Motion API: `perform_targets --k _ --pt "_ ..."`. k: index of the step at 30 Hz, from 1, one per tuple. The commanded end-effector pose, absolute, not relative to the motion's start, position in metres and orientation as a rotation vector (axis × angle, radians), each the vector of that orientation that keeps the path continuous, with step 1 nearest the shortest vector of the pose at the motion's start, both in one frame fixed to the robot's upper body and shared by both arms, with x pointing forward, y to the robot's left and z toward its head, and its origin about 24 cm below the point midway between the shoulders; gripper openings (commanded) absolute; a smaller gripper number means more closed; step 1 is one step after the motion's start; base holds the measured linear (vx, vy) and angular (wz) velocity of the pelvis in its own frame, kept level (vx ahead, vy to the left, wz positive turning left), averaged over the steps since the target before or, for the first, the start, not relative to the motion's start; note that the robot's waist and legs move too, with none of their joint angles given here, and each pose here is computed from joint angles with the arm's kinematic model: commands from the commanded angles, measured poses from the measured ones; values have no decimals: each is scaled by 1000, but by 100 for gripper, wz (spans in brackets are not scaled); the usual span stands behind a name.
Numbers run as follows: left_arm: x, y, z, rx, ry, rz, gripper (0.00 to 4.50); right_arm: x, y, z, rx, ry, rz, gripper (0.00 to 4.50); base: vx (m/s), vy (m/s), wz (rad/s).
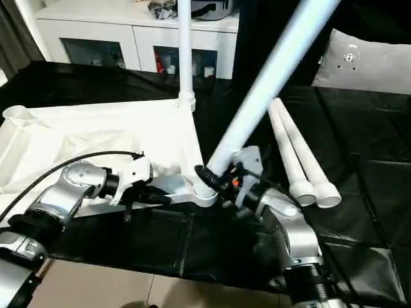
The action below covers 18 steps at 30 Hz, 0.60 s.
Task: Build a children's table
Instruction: Insert table leg to table base
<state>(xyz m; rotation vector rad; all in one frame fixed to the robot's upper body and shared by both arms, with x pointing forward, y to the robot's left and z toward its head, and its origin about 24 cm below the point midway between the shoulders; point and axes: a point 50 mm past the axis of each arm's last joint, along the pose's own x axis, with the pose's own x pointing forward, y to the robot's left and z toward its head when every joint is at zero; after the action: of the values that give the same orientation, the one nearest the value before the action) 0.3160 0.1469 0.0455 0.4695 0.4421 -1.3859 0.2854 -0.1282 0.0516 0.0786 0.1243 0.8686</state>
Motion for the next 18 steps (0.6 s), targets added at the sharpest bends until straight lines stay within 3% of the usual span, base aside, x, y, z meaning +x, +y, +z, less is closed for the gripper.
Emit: perform_targets --k 1,9,13,18 --pt "308 147 34 481 503 -1416 0 273 -137 21 63 289 849 189 0 0 0" --pt "305 151 35 531 528 -1457 0 281 -133 16 -85 400 920 189 0 0 0" --pt "306 151 39 563 531 -1484 0 289 -129 20 -96 420 948 189 0 0 0" --pt "311 151 43 590 521 -1487 0 285 -126 21 -113 471 1014 189 0 0 0"
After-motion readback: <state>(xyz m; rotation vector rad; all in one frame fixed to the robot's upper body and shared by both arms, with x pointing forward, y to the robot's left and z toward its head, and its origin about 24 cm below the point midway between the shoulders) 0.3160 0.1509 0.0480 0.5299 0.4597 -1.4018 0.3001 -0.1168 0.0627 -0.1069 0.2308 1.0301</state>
